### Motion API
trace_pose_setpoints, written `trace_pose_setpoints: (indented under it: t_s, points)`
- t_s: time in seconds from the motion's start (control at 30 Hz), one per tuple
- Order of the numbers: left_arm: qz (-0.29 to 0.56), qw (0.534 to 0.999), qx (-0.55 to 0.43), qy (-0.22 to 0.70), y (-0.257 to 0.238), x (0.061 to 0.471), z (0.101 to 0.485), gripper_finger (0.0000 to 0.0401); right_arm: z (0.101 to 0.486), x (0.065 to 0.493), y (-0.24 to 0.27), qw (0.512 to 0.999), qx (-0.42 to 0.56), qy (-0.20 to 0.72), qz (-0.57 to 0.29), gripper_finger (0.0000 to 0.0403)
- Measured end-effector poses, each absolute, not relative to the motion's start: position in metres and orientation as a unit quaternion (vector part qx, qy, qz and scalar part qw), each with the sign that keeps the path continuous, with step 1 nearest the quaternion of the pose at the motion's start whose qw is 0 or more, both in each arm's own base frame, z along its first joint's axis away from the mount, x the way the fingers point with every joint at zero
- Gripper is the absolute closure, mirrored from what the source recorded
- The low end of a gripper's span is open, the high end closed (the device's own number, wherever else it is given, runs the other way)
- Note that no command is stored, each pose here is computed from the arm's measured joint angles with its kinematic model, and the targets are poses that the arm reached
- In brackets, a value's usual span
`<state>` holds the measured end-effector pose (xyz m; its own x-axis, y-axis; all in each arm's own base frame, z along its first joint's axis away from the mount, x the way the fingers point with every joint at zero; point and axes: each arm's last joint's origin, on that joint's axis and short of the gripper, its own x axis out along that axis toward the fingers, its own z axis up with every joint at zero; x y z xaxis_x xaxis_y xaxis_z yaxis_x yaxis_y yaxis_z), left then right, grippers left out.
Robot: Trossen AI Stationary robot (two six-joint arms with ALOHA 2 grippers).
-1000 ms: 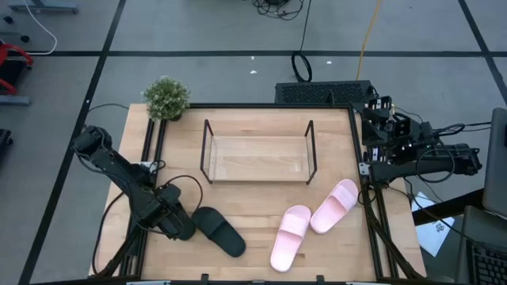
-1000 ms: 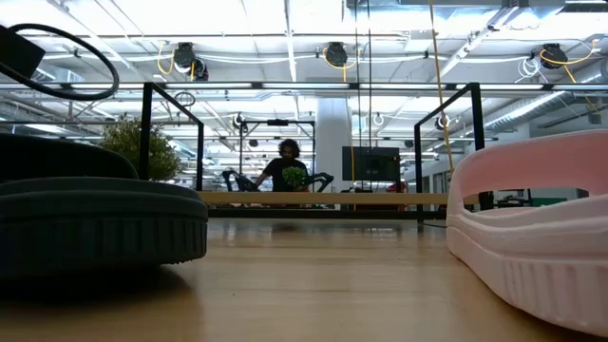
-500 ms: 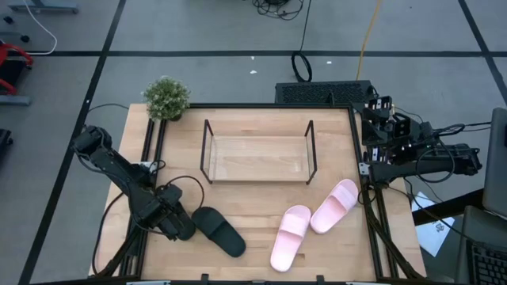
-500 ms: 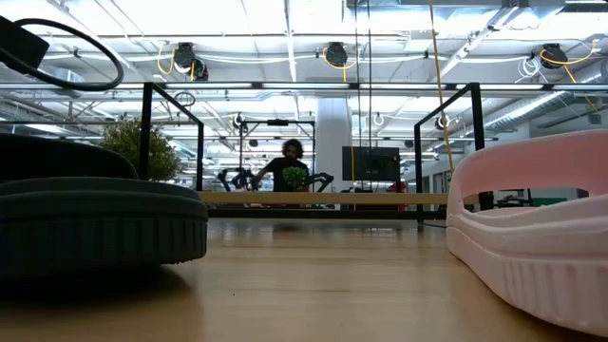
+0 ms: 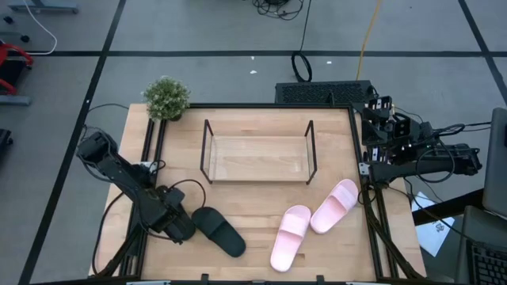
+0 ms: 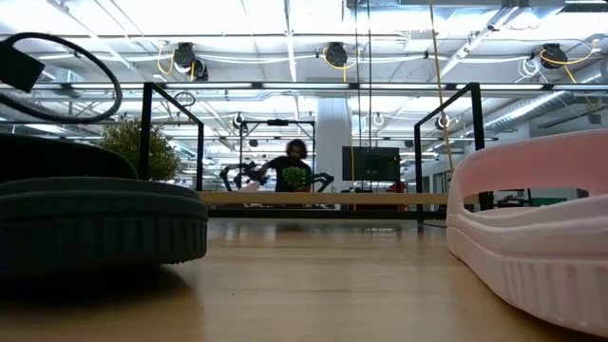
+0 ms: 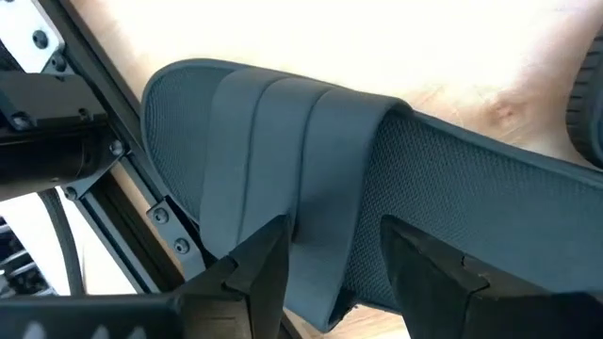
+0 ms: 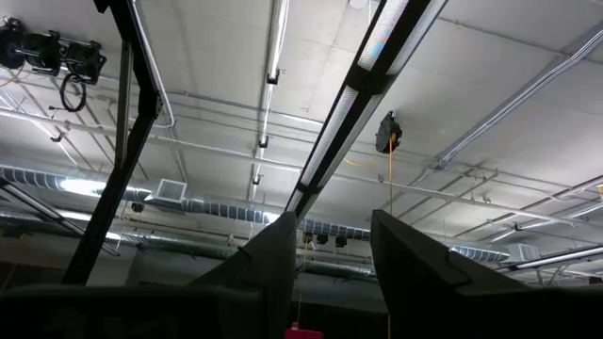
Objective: Pick and place slides into the shelf
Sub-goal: Put the left black slipper on the shelf
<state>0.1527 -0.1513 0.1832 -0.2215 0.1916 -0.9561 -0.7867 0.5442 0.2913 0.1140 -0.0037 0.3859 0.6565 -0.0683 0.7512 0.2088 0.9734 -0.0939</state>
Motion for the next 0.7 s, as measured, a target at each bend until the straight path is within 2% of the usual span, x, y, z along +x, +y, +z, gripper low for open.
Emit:
trace_pose_setpoints:
  t_s: [0.7]
  points:
    - [0.453, 0.553, -0.200, 0.670, -0.1480, 0.1480, 0.1821, 0.0224, 0.3859, 0.1140, -0.0037, 0.906, -0.086, -0.407, -0.076, 0.0275]
